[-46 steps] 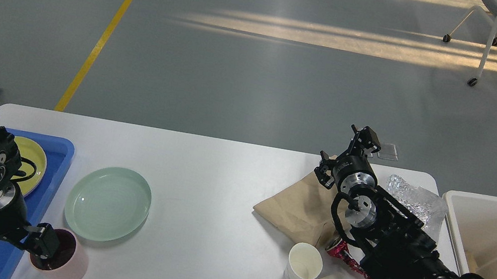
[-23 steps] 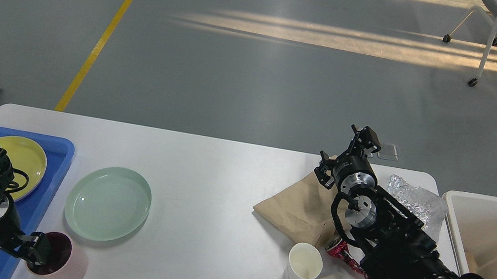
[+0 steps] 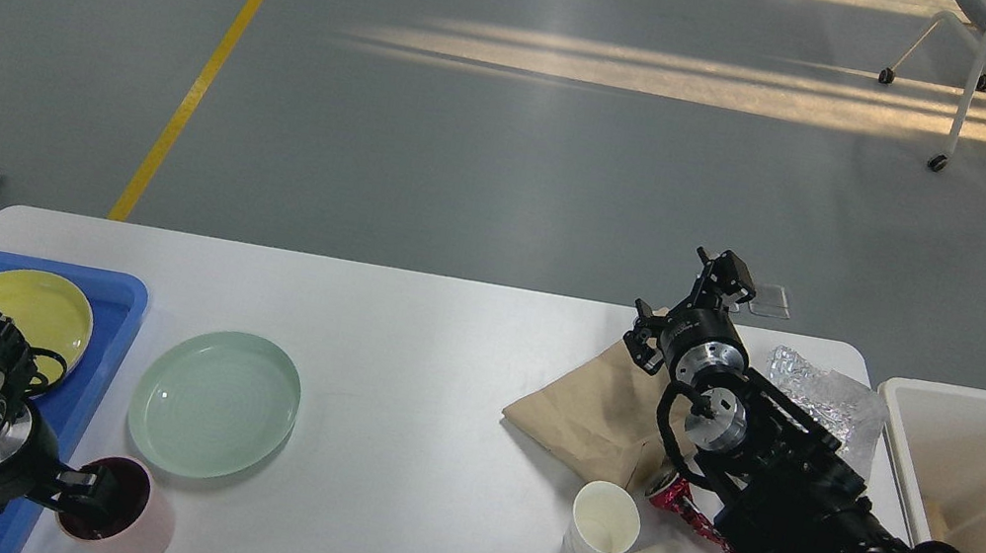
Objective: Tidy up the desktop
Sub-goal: 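Grasp the rim of the pink cup with the left gripper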
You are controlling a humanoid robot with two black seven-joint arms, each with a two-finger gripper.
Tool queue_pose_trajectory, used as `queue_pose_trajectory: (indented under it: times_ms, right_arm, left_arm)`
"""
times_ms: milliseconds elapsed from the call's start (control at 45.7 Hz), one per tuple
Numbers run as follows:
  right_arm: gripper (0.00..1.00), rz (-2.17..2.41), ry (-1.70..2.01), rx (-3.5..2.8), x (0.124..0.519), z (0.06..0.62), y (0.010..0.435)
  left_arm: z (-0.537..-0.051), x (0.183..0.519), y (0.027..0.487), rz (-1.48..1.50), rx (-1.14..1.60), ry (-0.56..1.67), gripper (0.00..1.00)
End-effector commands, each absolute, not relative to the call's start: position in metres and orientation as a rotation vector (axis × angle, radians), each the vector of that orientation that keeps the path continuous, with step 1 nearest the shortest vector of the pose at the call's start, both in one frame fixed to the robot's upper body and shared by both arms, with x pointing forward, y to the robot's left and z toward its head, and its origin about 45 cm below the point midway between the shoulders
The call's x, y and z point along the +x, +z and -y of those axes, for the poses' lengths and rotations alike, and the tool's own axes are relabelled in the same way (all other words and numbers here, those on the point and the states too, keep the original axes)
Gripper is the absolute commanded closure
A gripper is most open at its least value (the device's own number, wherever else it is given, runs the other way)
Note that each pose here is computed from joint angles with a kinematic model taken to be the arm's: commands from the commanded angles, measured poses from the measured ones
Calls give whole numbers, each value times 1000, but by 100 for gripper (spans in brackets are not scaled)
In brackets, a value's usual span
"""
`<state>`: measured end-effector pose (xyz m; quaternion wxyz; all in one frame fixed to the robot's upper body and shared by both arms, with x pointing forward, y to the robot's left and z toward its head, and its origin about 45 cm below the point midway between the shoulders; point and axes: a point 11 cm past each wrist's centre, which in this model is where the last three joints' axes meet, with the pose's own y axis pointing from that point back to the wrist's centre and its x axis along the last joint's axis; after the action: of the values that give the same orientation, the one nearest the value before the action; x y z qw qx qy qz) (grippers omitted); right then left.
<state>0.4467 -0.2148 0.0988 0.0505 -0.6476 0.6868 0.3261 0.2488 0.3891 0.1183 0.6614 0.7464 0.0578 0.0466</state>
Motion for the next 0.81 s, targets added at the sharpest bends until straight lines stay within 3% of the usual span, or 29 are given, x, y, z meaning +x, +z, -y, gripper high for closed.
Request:
queue_pose_trajectory:
  times_ms: [0, 241, 394, 525, 591, 788]
  right_arm:
    - [0, -2091, 994, -1970, 447, 215, 99]
    - [0, -2091, 992, -1972, 447, 215, 99]
    - [0, -2091, 992, -1972, 447, 215, 99]
    - [0, -2091, 992, -1972, 447, 215, 99]
    - [0, -2089, 993, -1973, 447, 215, 99]
    - [0, -2091, 992, -1972, 447, 215, 99]
  left_arm:
    - [-385, 245, 109, -123, 1675, 119, 13]
    - [-382, 241, 104, -134, 1666, 111, 48]
    - [-380, 237, 101, -137, 1670, 93, 80]
    - [-378, 236, 99, -138, 1672, 82, 95]
    - [-378, 236, 99, -139, 1671, 80, 100]
    - [-377, 239, 102, -135, 1668, 79, 100]
